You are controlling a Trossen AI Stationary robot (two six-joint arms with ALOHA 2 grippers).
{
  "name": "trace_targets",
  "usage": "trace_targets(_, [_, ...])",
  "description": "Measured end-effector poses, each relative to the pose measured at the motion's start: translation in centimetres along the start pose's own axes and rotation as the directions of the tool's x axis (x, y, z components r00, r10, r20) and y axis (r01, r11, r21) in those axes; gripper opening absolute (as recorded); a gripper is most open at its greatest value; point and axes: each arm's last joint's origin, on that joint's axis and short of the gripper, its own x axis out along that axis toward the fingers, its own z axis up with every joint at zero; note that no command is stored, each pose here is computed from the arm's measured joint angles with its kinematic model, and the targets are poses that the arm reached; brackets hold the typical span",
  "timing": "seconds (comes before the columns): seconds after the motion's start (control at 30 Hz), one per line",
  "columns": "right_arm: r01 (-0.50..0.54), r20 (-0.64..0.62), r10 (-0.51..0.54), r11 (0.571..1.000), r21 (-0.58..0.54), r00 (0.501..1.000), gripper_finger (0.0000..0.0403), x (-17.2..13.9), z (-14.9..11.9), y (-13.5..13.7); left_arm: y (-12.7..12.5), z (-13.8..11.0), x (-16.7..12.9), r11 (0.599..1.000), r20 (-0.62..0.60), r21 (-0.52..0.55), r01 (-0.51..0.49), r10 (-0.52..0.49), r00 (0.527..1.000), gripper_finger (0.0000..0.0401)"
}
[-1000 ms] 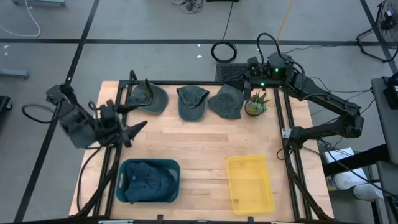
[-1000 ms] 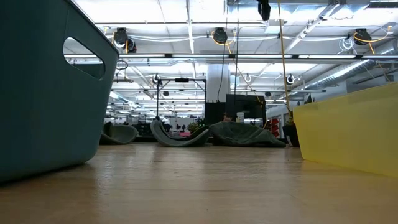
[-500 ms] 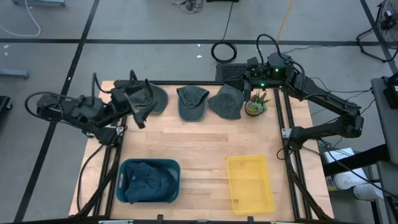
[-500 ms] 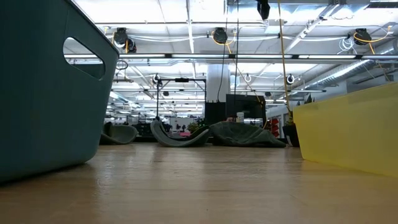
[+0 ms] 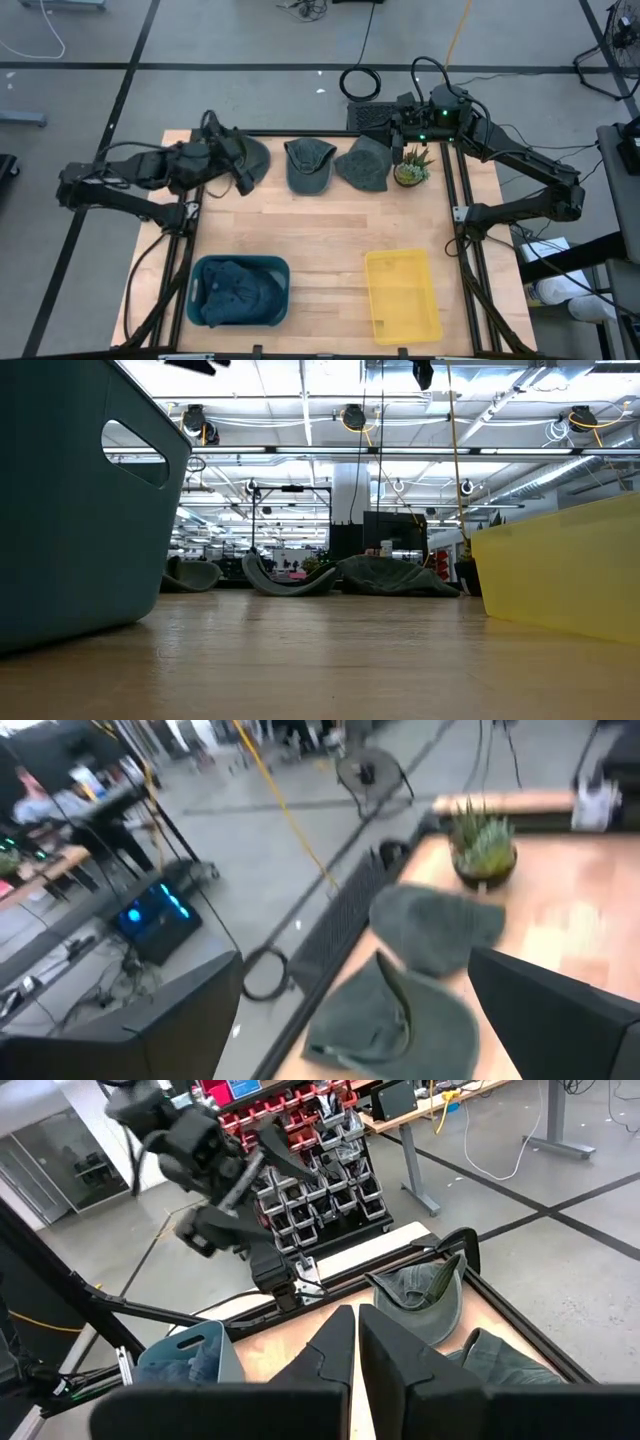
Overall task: Pick & Place hat
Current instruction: Put the left gray cap into the yellow bin
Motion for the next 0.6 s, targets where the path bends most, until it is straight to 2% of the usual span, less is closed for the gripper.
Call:
trace_targets(0.27, [-0.001, 0.0, 0.001, 1.0, 0.001, 1.0, 0.0006, 0.0, 0.0, 0.0, 0.8, -1.6, 2.6, 0.995, -0.194, 0.012, 0.098, -0.094, 0.976, 0.0397])
trace_targets(0.5, [-0.002, 0.0, 0.002, 1.0, -0.019, 1.0, 0.0006, 0.0, 0.0, 0.0, 2.2, -1.3, 3.6, 0.988, -0.403, 0.109, 0.106, -0.053, 0.914, 0.0397])
trace_targets(0.6, [-0.002, -0.001, 0.002, 1.0, -0.022, 1.0, 0.0006, 0.0, 0.0, 0.0, 2.3, -1.4, 4.1, 0.976, -0.494, 0.167, 0.139, -0.039, 0.869, 0.0397])
